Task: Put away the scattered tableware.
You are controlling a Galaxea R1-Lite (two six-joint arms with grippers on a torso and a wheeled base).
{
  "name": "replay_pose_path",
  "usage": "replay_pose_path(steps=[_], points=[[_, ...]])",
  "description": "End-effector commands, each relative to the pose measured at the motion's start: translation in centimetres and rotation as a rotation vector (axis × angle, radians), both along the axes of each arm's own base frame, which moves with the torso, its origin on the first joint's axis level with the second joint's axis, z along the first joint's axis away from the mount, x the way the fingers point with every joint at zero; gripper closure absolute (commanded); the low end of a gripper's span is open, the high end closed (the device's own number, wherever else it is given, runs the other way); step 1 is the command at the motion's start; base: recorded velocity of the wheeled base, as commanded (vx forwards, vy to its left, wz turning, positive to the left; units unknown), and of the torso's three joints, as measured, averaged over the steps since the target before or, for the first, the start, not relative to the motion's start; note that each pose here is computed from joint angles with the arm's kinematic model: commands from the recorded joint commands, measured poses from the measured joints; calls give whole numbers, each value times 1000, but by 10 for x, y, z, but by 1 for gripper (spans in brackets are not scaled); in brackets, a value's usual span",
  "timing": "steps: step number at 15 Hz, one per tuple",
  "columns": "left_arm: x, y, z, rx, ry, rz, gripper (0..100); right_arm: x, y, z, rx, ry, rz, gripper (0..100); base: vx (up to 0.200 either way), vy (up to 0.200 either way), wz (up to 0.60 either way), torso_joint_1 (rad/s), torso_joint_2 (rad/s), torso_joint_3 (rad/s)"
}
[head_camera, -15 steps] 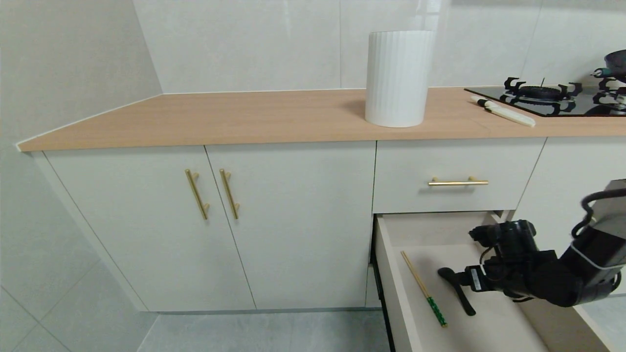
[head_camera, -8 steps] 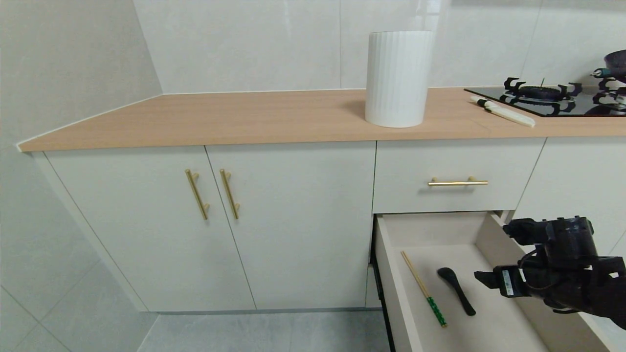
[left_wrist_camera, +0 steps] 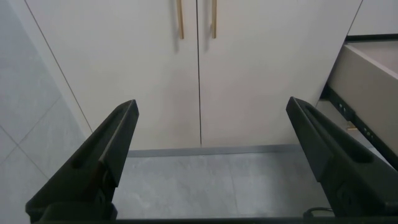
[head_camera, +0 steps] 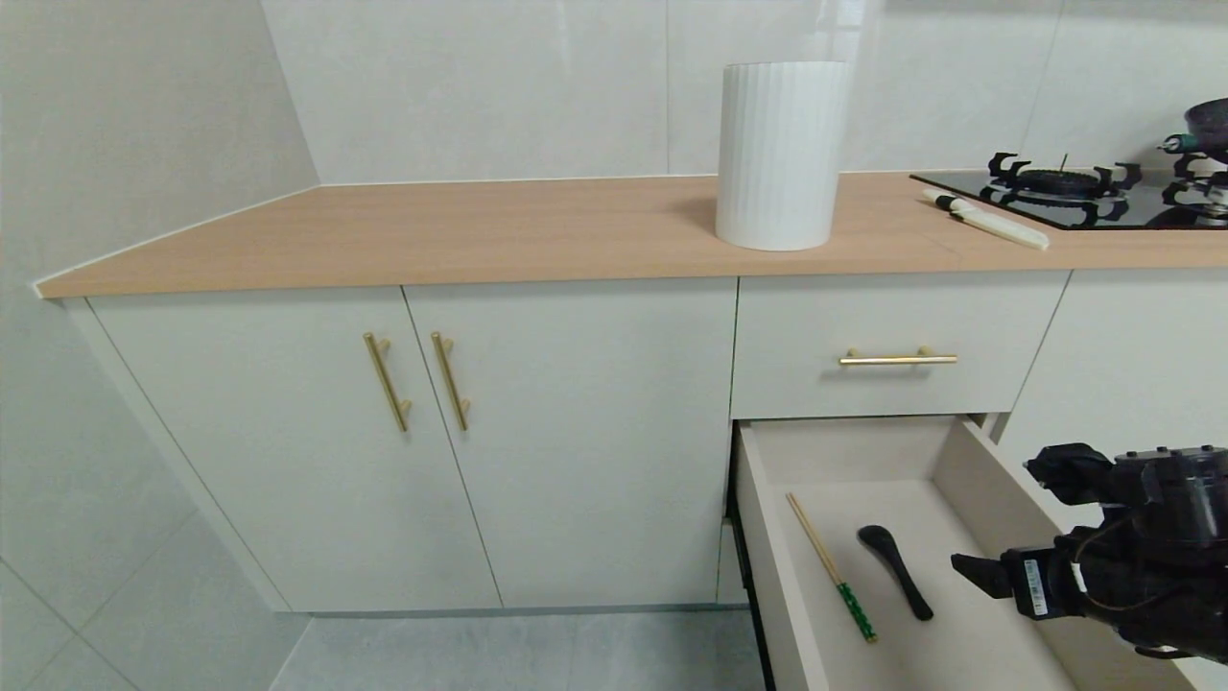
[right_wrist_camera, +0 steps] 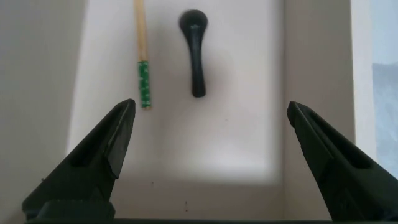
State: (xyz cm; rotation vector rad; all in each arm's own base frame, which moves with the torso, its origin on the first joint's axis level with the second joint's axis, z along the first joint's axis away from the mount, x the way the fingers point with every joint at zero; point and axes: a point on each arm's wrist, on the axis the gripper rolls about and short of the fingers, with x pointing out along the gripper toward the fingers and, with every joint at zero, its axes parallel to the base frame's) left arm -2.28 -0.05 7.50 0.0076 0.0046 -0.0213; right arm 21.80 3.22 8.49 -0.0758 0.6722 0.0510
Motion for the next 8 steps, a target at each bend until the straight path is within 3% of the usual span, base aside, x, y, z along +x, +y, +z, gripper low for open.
replay_pose_path(steps=[1, 8], points=[[0, 0, 0, 0, 0, 0, 0, -11, 1, 13, 9, -55, 15, 0, -200, 0, 0, -7, -2, 2], [0, 0, 0, -2, 0, 0, 0, -30, 5, 34, 7, -51, 52, 0, -200, 0, 0, 1, 0, 3]])
